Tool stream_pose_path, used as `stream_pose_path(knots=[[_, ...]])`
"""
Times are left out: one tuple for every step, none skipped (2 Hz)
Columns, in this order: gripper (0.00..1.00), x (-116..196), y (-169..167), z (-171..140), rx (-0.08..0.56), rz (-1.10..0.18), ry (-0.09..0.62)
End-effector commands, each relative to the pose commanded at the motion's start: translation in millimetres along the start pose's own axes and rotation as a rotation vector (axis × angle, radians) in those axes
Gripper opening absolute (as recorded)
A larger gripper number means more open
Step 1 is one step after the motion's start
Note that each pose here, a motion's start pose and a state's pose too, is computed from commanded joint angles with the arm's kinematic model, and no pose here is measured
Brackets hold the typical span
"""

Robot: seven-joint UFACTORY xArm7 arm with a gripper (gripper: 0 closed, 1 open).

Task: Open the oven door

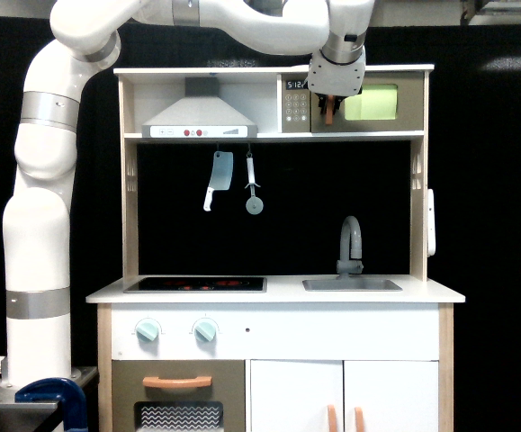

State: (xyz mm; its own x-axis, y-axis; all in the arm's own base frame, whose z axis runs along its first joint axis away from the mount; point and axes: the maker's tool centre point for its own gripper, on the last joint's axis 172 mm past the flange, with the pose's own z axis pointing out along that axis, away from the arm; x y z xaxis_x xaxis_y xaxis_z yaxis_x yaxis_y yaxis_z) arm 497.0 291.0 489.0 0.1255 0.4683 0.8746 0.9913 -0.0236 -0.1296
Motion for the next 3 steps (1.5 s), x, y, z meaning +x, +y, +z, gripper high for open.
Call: stream_pose_path(knots=[[0.00, -13.0, 10.2, -12.1, 0.000, 0.000, 0.000], [0.00, -22.3, 21.8, -30.6, 0.000, 0.000, 0.000], [0.00, -30.9, 35.2, -48.3, 0.000, 0.000, 0.000]])
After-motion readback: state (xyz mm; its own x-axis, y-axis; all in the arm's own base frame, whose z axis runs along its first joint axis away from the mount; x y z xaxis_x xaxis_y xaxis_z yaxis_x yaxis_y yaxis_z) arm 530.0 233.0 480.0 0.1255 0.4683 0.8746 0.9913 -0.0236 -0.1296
